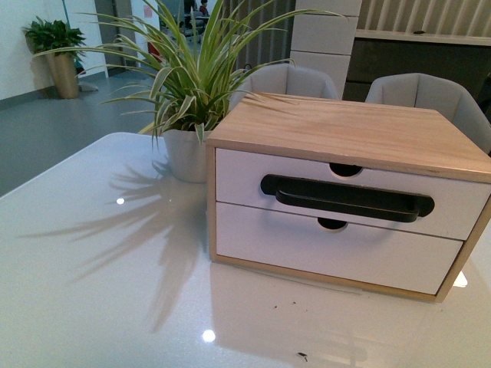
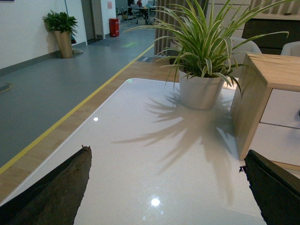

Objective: Pull drawer

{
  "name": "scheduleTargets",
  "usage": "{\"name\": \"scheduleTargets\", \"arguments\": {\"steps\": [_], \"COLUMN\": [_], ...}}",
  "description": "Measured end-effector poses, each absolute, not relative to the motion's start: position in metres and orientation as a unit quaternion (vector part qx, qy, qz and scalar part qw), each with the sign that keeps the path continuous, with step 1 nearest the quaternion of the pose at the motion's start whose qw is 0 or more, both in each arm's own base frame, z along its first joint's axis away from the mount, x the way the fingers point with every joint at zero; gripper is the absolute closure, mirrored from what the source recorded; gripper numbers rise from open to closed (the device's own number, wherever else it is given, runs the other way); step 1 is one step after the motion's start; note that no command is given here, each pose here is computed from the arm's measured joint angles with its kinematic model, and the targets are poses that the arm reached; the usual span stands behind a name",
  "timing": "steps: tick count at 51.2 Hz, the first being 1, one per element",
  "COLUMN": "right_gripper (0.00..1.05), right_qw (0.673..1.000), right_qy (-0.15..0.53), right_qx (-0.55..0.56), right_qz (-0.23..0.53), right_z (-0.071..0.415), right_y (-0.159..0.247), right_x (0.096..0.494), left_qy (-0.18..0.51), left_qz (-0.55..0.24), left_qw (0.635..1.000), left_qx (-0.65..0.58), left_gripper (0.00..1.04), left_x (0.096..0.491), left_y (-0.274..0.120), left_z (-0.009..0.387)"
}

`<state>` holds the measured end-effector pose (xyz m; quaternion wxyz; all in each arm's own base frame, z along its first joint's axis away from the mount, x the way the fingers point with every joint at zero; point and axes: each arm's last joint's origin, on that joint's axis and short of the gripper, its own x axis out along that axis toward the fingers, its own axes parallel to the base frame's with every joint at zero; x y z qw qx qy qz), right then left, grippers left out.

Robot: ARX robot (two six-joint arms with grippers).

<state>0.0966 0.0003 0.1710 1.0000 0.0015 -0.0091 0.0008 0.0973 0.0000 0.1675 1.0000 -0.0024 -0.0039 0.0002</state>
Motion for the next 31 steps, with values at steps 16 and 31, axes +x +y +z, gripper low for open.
{"name": "scheduleTargets", "arguments": {"steps": [16, 31], "right_gripper": [0.09, 0.09], "right_qw": [1.000, 1.000], "right_qy": [-0.009, -0.009], "right_qx": [0.001, 0.001], "right_qz": [0.001, 0.001], "right_z": [0.1710, 0.1710], "right_y": [0.0003, 0.0003], "right_x": [0.0966, 0.0966], "left_qy": [-0.004, -0.004], "left_qz": [0.000, 0.000], "left_qw": [1.000, 1.000], "left_qx": [-0.002, -0.002], "left_gripper": [0.07, 0.07], "left_x": [0.0973, 0.0973], "left_y": [0.0000, 0.0000], "left_z": [0.1675, 0.1675]}}
